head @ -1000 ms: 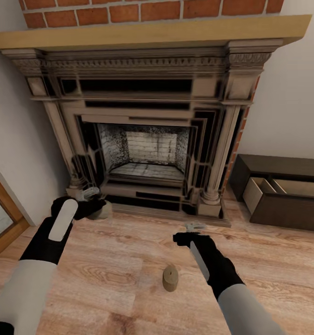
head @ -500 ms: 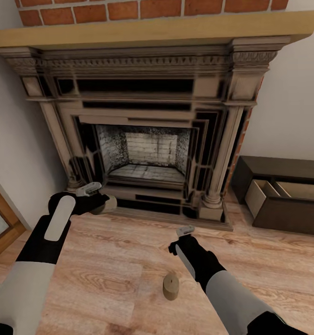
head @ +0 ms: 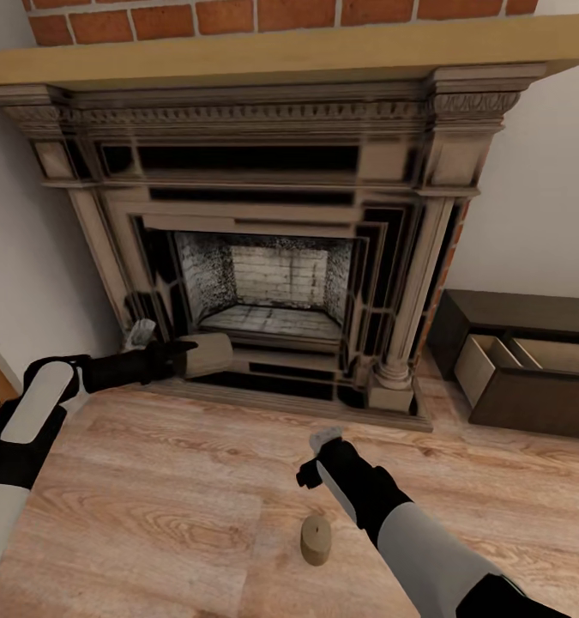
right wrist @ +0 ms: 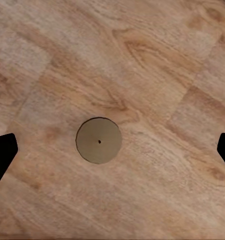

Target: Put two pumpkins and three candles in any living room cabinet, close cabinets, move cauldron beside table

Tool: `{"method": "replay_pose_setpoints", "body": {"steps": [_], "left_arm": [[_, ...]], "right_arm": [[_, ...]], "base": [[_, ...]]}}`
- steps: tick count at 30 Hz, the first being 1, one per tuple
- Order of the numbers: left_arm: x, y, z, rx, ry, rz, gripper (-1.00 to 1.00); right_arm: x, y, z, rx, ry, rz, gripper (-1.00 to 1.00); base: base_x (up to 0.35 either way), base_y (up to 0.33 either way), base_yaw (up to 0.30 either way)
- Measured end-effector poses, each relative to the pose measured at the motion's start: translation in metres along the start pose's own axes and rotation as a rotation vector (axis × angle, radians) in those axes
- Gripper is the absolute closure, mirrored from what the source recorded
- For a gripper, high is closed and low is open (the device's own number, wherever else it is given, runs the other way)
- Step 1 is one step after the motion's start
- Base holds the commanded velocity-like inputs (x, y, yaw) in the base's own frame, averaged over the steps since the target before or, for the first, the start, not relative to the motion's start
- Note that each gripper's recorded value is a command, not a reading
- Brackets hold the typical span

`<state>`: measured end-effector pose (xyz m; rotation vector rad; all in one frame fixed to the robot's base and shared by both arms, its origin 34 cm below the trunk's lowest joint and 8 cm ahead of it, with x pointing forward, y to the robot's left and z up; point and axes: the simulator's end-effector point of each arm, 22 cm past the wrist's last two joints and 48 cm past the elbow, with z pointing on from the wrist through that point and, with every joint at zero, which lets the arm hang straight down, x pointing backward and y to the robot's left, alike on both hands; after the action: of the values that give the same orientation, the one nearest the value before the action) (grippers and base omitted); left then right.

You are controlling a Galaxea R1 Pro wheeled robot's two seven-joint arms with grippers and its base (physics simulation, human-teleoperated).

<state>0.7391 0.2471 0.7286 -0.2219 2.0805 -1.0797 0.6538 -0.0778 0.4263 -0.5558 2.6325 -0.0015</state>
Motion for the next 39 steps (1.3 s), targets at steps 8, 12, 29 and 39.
{"method": "replay_pose_setpoints", "body": {"steps": [8,12,29,39], "left_arm": [[-0.002,-0.015,-0.003,0.062,-0.005,-0.035,1.0],[-0.003,-0.017,-0.004,0.065,-0.008,-0.035,1.0],[-0.006,-0.025,-0.009,0.074,-0.018,-0.03,1.0],[-0.008,-0.029,-0.012,0.078,-0.023,-0.025,1.0]], "right_arm": [[-0.002,0.013,-0.004,-0.058,-0.002,0.052,-1.0],[-0.003,0.014,-0.005,-0.066,-0.005,0.061,-1.0],[-0.008,0.024,-0.013,-0.113,-0.012,0.113,-1.0],[-0.007,0.029,-0.015,-0.119,-0.012,0.113,-1.0]], "base": [[0.0,0.0,-0.189],[0.0,0.0,-0.247],[0.0,0.127,-0.248],[0.0,0.186,-0.24]]}}
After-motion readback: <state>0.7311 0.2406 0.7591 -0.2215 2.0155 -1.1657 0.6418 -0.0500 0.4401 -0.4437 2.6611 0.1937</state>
